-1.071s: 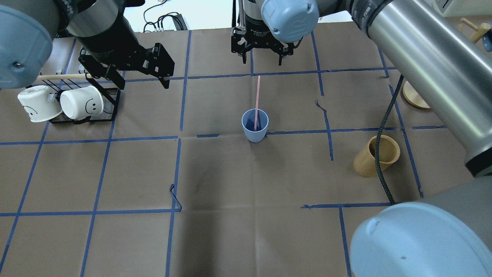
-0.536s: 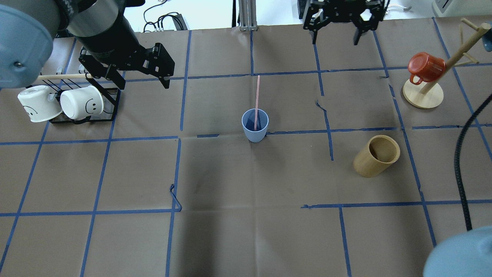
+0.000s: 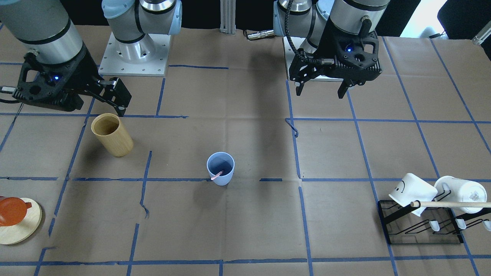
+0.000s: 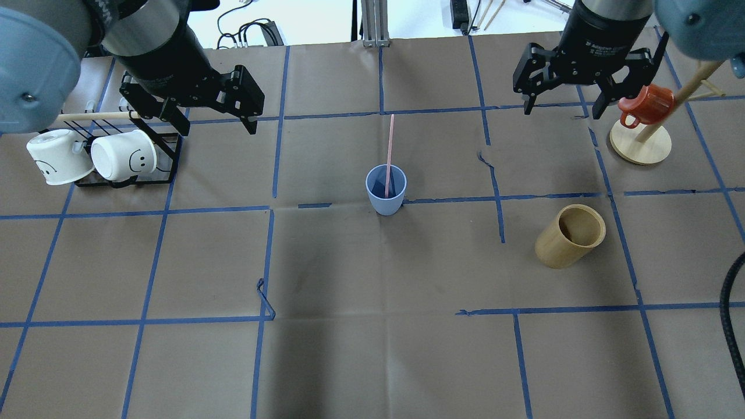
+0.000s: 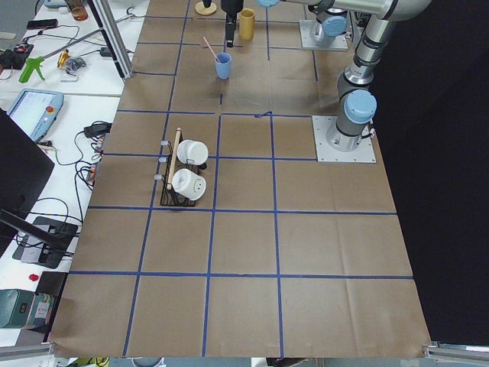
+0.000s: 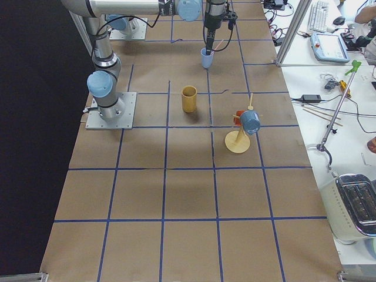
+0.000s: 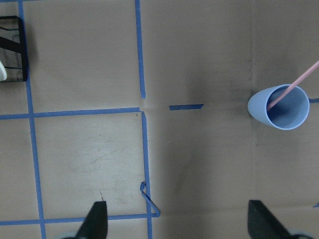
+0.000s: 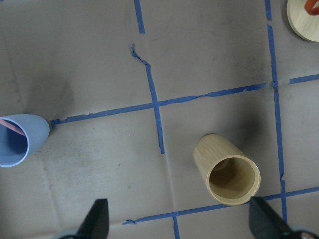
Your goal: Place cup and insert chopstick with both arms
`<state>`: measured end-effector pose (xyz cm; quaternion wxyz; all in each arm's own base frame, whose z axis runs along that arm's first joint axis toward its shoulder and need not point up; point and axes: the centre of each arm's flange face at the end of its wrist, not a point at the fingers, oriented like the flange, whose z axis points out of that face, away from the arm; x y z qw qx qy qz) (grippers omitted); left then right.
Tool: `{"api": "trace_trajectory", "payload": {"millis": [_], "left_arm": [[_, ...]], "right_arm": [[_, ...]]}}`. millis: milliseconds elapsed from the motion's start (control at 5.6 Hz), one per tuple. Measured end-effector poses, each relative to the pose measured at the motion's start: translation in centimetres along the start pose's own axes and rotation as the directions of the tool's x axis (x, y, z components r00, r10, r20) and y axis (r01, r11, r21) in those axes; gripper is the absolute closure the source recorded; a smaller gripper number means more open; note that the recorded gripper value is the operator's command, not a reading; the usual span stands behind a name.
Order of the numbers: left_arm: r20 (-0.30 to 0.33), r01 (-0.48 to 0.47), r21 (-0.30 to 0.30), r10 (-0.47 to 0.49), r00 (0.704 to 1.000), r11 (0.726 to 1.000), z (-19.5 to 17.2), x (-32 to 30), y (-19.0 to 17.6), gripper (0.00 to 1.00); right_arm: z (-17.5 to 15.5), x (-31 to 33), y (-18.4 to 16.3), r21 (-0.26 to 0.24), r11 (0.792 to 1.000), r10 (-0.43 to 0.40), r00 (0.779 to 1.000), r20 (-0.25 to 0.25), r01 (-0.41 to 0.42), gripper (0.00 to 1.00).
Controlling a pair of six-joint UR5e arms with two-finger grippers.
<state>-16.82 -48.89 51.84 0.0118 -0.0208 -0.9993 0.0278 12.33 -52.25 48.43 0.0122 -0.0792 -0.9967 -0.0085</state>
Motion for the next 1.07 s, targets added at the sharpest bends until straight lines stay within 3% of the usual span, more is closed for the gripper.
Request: {"api": "trace_trajectory", "payload": {"millis": [1071], "left_arm": [[0.001, 0.0, 0.003, 0.0, 1.0, 1.0, -0.2, 0.0, 0.2, 0.01]], "right_arm": [[-0.5, -1.2, -1.1, -0.024, 0.999, -0.027, 1.0, -0.003, 0.027, 0.0]]}}
